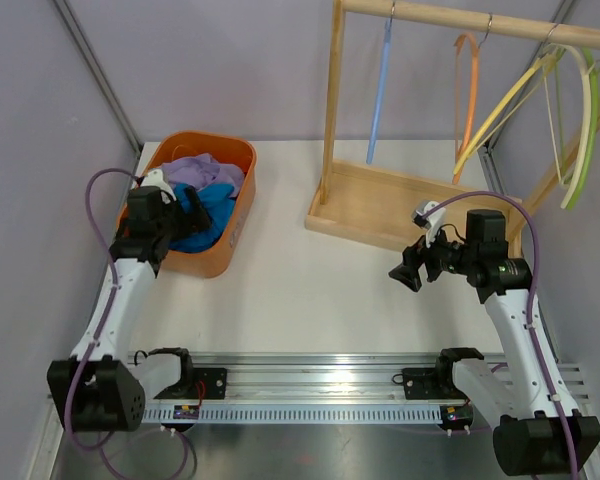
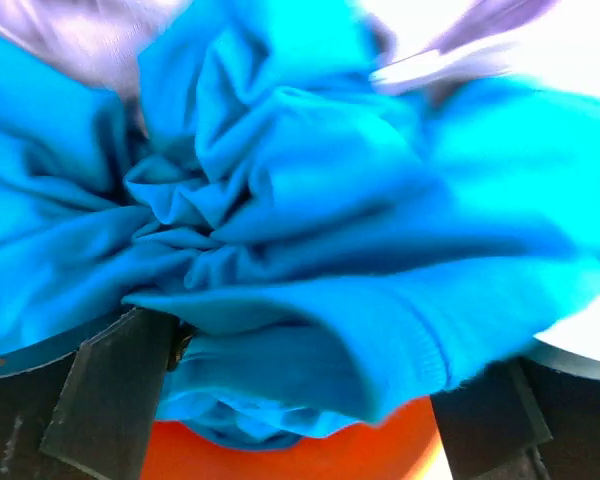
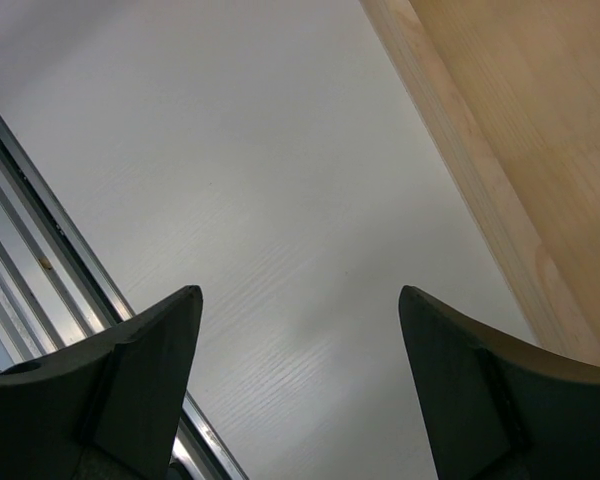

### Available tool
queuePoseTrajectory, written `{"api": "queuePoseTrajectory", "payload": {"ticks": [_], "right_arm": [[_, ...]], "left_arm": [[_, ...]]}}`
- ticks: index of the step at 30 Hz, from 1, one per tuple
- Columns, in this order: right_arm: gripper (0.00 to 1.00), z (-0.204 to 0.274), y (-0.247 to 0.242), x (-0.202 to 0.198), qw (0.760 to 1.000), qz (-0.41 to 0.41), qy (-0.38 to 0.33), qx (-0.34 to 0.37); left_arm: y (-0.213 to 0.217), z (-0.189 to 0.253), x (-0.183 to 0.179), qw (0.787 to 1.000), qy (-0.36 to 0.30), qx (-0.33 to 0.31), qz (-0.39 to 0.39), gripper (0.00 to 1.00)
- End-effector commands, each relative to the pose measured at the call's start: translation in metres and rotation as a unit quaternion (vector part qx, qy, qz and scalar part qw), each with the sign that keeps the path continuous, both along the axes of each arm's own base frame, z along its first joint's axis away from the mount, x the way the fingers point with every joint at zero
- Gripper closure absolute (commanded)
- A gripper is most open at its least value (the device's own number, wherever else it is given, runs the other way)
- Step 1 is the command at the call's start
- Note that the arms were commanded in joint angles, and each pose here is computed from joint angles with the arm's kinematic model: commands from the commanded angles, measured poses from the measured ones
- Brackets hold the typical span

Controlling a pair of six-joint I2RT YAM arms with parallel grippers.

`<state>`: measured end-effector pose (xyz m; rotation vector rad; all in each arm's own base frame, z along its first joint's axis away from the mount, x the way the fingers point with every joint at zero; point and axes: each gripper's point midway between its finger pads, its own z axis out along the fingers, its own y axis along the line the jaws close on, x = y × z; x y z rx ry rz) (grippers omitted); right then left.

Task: Remove the t-shirt from the hanger
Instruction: Place the tshirt into the basket

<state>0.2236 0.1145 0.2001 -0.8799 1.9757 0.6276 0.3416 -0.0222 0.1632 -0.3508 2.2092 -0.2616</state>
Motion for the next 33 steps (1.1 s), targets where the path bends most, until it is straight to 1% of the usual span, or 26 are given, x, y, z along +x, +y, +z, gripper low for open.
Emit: {"api": "queuePoseTrajectory", "payload": {"ticks": [1, 4, 7, 9, 12, 13, 14, 15, 16, 17, 19, 20, 23, 24, 25, 26, 28, 29, 30, 32, 33], "right_arm": [[0.13, 0.021, 0.0, 0.003, 1.0, -0.006, -0.017, 0.008], [0.12, 0.032, 0.001, 0.002, 1.0, -0.003, -0.008, 0.008], [0.12, 0.041, 0.003, 0.001, 1.0, 0.002, 0.004, 0.012], [0.1, 0.045, 0.004, 0.001, 1.0, 0.004, 0.01, 0.018], [0.09, 0.051, 0.006, 0.0, 0.999, -0.006, 0.023, 0.031], [0.09, 0.054, 0.006, 0.001, 0.999, -0.012, 0.024, 0.034], [0.09, 0.054, 0.004, 0.003, 0.998, -0.034, 0.037, 0.039], [0.01, 0.056, 0.003, 0.005, 0.997, -0.05, 0.041, 0.043], [0.01, 0.06, 0.001, 0.009, 0.996, -0.07, 0.038, 0.048], [0.01, 0.061, -0.005, 0.013, 0.991, -0.112, 0.052, 0.055], [0.01, 0.067, -0.011, 0.018, 0.985, -0.154, 0.044, 0.064], [0.01, 0.067, -0.021, 0.024, 0.973, -0.214, 0.052, 0.072], [0.01, 0.078, -0.042, 0.033, 0.95, -0.3, 0.017, 0.087], [0.0, 0.08, -0.047, 0.036, 0.945, -0.315, 0.004, 0.088], [0.01, 0.081, -0.052, 0.037, 0.94, -0.33, 0.001, 0.086], [0.01, 0.08, -0.061, 0.041, 0.93, -0.359, 0.0, 0.08], [0.0, 0.078, -0.07, 0.044, 0.921, -0.383, -0.005, 0.069], [0.01, 0.078, -0.082, 0.046, 0.909, -0.413, -0.013, 0.058], [0.01, 0.079, -0.088, 0.047, 0.904, -0.425, -0.021, 0.052], [0.01, 0.076, -0.097, 0.047, 0.901, -0.431, -0.041, 0.027], [0.01, 0.08, -0.1, 0.05, 0.896, -0.439, -0.056, 0.03]], "left_arm": [[-0.003, 0.097, -0.013, 0.992, -0.125, -0.013, -0.005, 0.01], [-0.008, 0.125, -0.031, 0.986, -0.167, -0.018, -0.017, 0.01], [-0.013, 0.132, -0.044, 0.983, -0.182, -0.02, -0.03, 0.01], [-0.015, 0.142, -0.055, 0.978, -0.205, -0.016, -0.042, 0.01], [-0.023, 0.156, -0.07, 0.969, -0.238, -0.015, -0.07, 0.01], [-0.03, 0.158, -0.075, 0.965, -0.246, -0.019, -0.09, 0.01], [-0.035, 0.168, -0.083, 0.957, -0.27, -0.018, -0.105, 0.01], [-0.038, 0.171, -0.087, 0.954, -0.277, -0.021, -0.114, 0.01], [-0.045, 0.173, -0.093, 0.949, -0.285, -0.029, -0.134, 0.01], [-0.05, 0.171, -0.096, 0.945, -0.289, -0.035, -0.146, 0.01], [-0.061, 0.173, -0.109, 0.936, -0.302, -0.052, -0.171, 0.01], [-0.063, 0.163, -0.11, 0.936, -0.297, -0.059, -0.177, 0.01], [-0.068, 0.154, -0.119, 0.933, -0.298, -0.068, -0.189, 0.01], [-0.068, 0.145, -0.12, 0.935, -0.291, -0.069, -0.19, 0.01], [-0.068, 0.143, -0.121, 0.935, -0.292, -0.069, -0.189, 0.01], [-0.069, 0.141, -0.122, 0.935, -0.291, -0.069, -0.19, 0.01], [-0.069, 0.138, -0.123, 0.935, -0.29, -0.068, -0.192, 0.01], [-0.068, 0.138, -0.123, 0.935, -0.29, -0.067, -0.191, 0.01], [-0.068, 0.137, -0.123, 0.935, -0.29, -0.065, -0.192, 0.01], [-0.067, 0.136, -0.124, 0.937, -0.287, -0.062, -0.19, 0.01], [-0.066, 0.135, -0.123, 0.937, -0.287, -0.06, -0.189, 0.01]]}}
